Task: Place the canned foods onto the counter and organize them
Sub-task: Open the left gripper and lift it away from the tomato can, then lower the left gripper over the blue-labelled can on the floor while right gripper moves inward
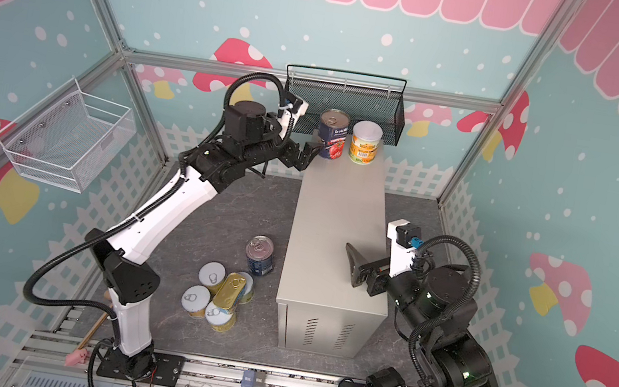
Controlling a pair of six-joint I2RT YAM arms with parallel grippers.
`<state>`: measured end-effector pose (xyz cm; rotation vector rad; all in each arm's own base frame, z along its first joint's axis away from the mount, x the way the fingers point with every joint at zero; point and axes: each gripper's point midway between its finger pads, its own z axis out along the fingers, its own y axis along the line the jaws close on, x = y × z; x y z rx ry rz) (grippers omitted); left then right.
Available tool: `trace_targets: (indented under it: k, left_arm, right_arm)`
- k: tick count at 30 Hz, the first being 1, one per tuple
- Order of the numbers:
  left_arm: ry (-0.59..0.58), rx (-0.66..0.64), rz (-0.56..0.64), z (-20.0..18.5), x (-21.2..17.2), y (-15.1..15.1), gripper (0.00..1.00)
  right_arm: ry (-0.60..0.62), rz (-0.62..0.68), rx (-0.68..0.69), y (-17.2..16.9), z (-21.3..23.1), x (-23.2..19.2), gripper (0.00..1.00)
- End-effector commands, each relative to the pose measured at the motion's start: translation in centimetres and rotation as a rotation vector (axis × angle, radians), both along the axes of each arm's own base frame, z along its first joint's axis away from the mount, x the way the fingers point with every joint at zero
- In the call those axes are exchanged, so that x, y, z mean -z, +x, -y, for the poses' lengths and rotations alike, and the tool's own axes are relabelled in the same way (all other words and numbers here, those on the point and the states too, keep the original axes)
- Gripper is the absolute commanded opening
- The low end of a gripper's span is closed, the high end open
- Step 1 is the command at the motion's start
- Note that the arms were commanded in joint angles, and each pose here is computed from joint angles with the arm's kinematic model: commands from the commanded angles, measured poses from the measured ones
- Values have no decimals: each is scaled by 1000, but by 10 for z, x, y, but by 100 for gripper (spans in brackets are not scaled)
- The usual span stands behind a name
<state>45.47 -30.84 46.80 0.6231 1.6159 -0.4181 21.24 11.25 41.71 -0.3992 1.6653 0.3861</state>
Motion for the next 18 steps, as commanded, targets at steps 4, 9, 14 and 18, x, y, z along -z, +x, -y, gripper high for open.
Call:
trace_targets:
  k: [4,9,14,18]
  left_arm:
    - [10,-103,-37,-49,-6,-40,99]
    - [-11,-202,-151,-92,19,-83,99]
    - [10,-246,-265,-125,59,-129,99]
    - [8,-256,-340,-145,82,-162,99]
  right_arm:
    - [29,-35,-12,7,-7,-2,100]
    - [62,-36,-75,3,-17,-15,100]
    - [62,-70,-128,10,-32,-20,99]
    - [63,-117,-172,20,-46,-24,100]
